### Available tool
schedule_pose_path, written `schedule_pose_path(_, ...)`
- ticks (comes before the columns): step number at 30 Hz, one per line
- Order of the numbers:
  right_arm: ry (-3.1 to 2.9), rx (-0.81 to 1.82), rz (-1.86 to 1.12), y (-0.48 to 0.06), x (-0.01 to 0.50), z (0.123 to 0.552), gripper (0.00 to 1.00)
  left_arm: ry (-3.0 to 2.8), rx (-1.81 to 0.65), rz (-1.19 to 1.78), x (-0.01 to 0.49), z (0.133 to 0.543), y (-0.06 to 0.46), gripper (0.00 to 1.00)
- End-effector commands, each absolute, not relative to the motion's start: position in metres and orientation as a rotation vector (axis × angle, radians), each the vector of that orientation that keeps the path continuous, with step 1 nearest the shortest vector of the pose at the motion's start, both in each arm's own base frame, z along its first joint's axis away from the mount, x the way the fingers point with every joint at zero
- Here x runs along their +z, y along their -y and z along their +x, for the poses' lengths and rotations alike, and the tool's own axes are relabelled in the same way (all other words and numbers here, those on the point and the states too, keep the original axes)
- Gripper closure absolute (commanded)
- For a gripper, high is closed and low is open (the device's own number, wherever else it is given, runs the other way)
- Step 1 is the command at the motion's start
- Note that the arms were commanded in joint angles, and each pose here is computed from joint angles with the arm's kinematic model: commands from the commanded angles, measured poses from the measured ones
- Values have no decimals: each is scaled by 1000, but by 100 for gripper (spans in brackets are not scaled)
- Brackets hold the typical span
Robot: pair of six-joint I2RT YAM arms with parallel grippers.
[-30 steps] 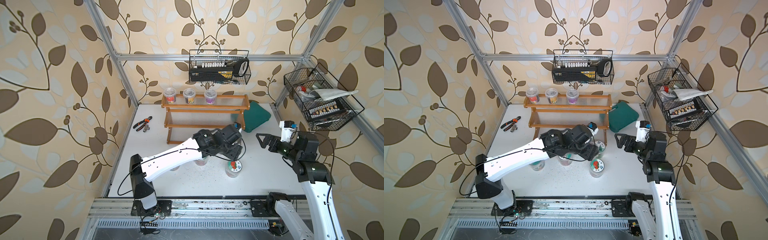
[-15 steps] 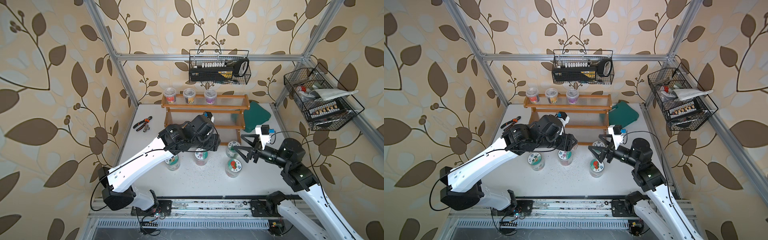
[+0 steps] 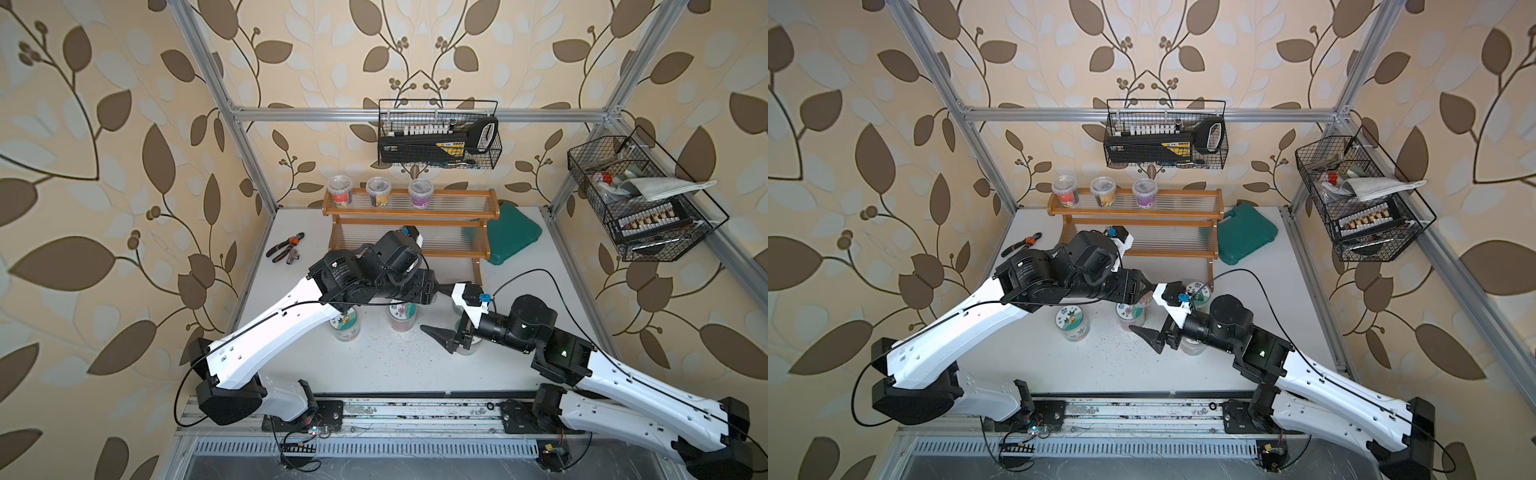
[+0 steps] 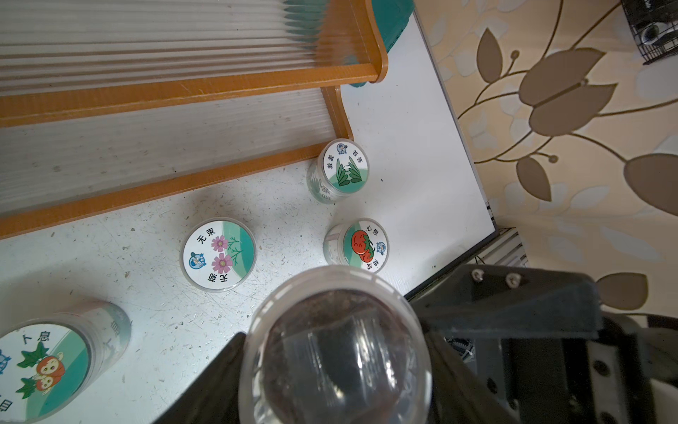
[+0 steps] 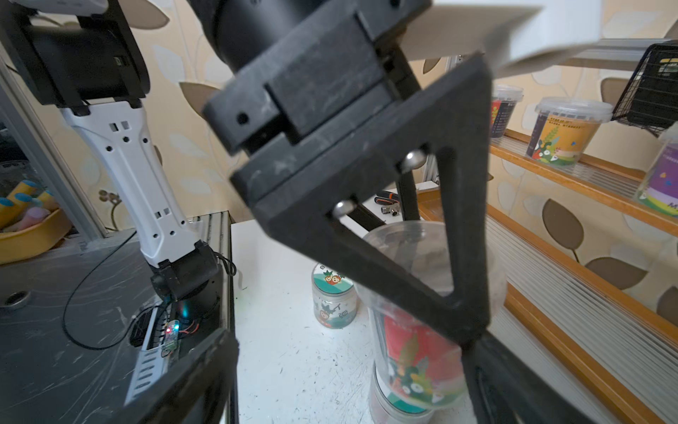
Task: Place the seed container on the shelf
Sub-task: Pick up the seed jar at the center of the board.
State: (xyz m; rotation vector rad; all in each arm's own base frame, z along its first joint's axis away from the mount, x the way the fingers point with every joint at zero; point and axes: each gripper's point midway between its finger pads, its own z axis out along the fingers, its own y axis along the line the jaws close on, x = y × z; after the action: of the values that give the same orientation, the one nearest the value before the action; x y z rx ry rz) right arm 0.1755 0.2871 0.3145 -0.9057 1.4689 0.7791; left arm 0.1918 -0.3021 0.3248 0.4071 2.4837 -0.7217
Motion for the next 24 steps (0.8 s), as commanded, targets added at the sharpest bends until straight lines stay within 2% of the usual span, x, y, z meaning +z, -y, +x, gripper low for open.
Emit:
schedule_pose_path(1,-1427,697,-833,-284,322,189,3,-2442,-817,406,341,185,303,44)
schedule_pose_path(13,-1439,649,-749,-283,316,203,4,-2428,-867,412,343,184,310,44)
schedule_pose_path(24,-1462,616,-755,-286,307,209,14,-2426,-889,419,345,182,312,44)
